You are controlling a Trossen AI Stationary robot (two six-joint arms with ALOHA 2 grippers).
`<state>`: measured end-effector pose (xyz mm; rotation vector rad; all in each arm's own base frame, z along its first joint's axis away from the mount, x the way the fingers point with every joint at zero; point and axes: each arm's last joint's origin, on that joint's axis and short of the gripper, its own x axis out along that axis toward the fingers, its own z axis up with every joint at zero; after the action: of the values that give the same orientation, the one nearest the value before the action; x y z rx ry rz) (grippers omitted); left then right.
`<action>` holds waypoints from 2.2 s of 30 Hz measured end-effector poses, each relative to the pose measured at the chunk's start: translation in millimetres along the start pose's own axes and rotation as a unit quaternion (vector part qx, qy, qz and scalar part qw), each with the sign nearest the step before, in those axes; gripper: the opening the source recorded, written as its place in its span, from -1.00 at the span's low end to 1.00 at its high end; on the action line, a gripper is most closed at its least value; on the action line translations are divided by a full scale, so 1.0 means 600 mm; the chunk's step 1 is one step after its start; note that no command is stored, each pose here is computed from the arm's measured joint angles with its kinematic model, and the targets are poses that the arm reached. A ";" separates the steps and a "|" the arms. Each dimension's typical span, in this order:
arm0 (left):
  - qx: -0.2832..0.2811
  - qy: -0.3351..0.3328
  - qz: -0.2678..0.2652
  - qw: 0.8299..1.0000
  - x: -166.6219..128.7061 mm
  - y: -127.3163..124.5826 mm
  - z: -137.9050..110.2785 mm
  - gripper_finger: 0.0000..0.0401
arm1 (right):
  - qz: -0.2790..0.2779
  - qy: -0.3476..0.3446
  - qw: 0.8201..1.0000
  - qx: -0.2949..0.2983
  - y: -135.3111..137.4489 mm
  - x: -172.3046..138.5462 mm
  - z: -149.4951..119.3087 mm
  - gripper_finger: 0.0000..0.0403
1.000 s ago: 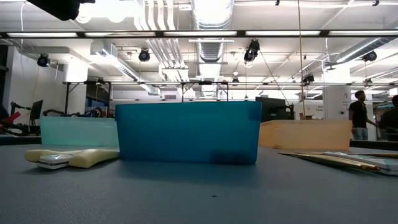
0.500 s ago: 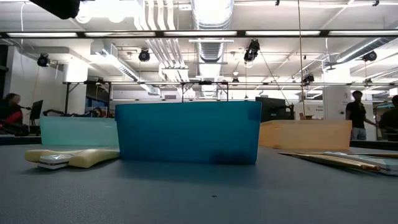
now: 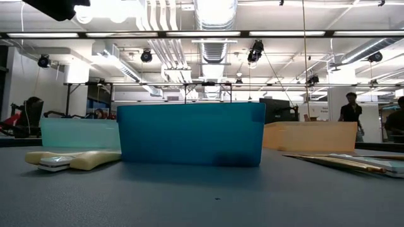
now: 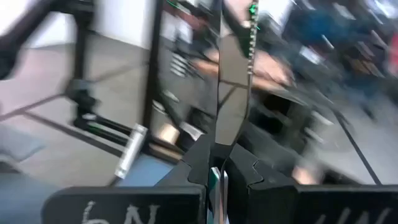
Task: Sort silverware by color (type)
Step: Put the left blue and white knife into the orange bin
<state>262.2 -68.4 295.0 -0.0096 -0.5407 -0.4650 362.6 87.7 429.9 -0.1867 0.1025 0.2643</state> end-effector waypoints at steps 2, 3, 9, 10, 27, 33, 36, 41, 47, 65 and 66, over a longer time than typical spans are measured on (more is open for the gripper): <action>0.004 0.010 0.016 1.000 -0.016 0.007 0.011 -0.52 | -0.047 0.046 0.997 0.039 -0.019 -0.022 0.011 -0.95; 0.005 0.016 0.027 1.000 -0.024 0.010 0.016 -0.51 | -0.073 0.071 0.993 0.060 -0.031 -0.030 0.013 -0.95; 0.055 0.054 0.134 0.988 -0.075 0.022 0.038 -0.49 | -0.237 0.176 0.938 0.184 -0.123 -0.090 0.003 -0.94; 0.069 0.056 0.151 0.985 -0.081 0.022 0.042 -0.49 | -0.258 0.191 0.925 0.203 -0.141 -0.103 -0.001 -0.94; 0.298 0.184 0.305 0.885 -0.125 0.047 0.067 -0.56 | -0.443 0.318 0.619 0.565 -0.409 -0.366 -0.265 -0.94; 0.315 0.235 0.338 0.855 -0.122 0.088 0.074 -0.61 | -0.386 0.265 0.588 0.660 -0.409 -0.375 -0.358 -0.94; 0.322 0.240 0.361 0.842 -0.129 0.106 0.078 -0.62 | -0.381 0.281 0.565 0.676 -0.395 -0.376 -0.391 -0.94; 0.332 0.243 0.393 0.822 -0.144 0.126 0.086 -0.62 | -0.381 0.298 0.538 0.690 -0.372 -0.379 -0.425 -0.94; 0.335 0.251 0.421 0.805 -0.157 0.144 0.089 -0.62 | -0.395 0.300 0.507 0.705 -0.350 -0.383 -0.456 -0.94; 0.332 0.264 0.420 0.802 -0.159 0.146 0.083 -0.62 | -0.469 0.269 0.467 0.700 -0.340 -0.389 -0.487 -0.94; 0.332 0.264 0.420 0.802 -0.159 0.146 0.083 -0.62 | -0.473 0.267 0.467 0.698 -0.341 -0.390 -0.487 -0.94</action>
<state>202.9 57.1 300.1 0.5267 -0.0787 0.6120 170.9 -222.2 208.4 1.3708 0.7853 -1.0908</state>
